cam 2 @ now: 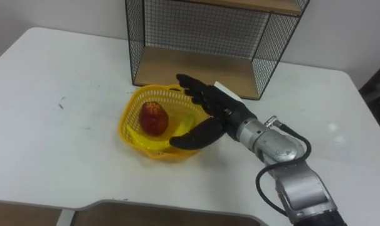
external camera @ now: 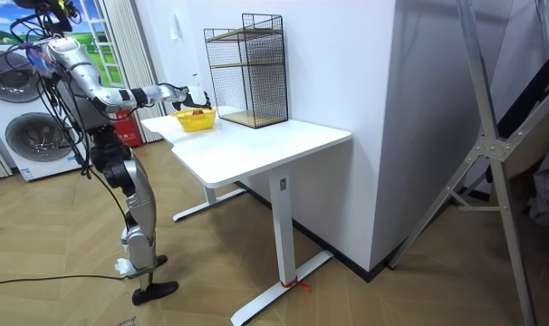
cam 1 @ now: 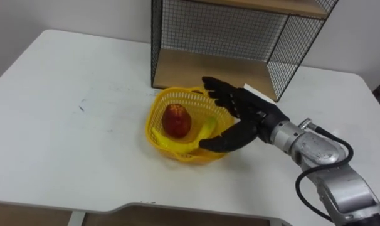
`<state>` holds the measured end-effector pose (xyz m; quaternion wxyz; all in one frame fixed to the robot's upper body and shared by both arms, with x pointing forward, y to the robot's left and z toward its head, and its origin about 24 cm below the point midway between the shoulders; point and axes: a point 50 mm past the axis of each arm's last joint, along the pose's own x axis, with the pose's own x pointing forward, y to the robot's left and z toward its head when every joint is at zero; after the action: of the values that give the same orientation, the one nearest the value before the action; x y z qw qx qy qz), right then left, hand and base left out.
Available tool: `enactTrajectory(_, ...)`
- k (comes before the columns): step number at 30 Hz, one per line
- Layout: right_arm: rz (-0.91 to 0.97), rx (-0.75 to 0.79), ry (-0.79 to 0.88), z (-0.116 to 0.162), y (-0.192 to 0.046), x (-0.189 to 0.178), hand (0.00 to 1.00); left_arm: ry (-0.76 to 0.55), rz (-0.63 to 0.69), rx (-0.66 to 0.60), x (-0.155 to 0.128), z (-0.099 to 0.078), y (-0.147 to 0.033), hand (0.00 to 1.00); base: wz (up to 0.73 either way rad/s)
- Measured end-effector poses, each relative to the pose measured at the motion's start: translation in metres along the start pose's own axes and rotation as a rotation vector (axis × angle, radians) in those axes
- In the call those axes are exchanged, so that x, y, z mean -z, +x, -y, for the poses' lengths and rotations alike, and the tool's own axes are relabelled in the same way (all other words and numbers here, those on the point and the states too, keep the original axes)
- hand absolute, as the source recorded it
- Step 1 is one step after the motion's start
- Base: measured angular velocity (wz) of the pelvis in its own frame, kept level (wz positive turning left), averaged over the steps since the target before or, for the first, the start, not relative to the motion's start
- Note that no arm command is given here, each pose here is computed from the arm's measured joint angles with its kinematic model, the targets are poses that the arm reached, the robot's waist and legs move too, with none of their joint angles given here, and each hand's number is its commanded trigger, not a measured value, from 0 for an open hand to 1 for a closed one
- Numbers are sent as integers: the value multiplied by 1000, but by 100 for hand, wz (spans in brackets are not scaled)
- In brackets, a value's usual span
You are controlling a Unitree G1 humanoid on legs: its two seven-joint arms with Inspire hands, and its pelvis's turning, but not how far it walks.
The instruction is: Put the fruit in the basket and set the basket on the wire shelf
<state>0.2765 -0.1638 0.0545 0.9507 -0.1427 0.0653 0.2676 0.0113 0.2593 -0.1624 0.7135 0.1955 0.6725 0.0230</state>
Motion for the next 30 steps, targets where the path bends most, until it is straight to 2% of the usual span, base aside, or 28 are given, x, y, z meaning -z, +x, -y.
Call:
enactTrajectory(3, 30, 53, 61, 10, -4, -2, 0, -117, -20, -1, 7, 2, -1, 0, 0)
enactTrajectory(6, 39, 137, 149, 21, -18, 7, 0, -362, -35, -26, 15, 1, -1, 0, 1)
enactTrajectory(8, 7, 232, 176, 29, -31, 19, 0, -586, -51, -63, 22, -4, -2, 0, 2)
enactTrajectory(9, 1, 257, 180, 32, -34, 21, 0, -633, -56, -75, 24, -6, -2, 0, 0)
enactTrajectory(11, -18, 356, 193, 41, -44, 27, 0, -797, -49, -139, 24, -16, -3, 0, 11)
enactTrajectory(12, -20, 381, 200, 43, -46, 28, 0, -838, -34, -157, 21, -20, -4, 0, 10)
enactTrajectory(14, -42, 489, 227, 51, -61, 37, 0, -933, 67, -240, 4, -43, -8, 0, 2)
enactTrajectory(19, -105, 686, 253, 61, -91, 55, 0, -1018, 313, -441, -37, -88, -30, 0, -1)
enactTrajectory(22, -120, 774, 266, 63, -101, 59, 0, -1058, 520, -555, -71, -116, -58, 0, -9)
enactTrajectory(25, -96, 851, 268, 66, -108, 60, 0, -1059, 498, -619, -69, -114, -62, 0, -4)
enactTrajectory(30, -87, 889, 271, 63, -110, 62, 0, -1058, 533, -726, -75, -125, -78, 0, 7)
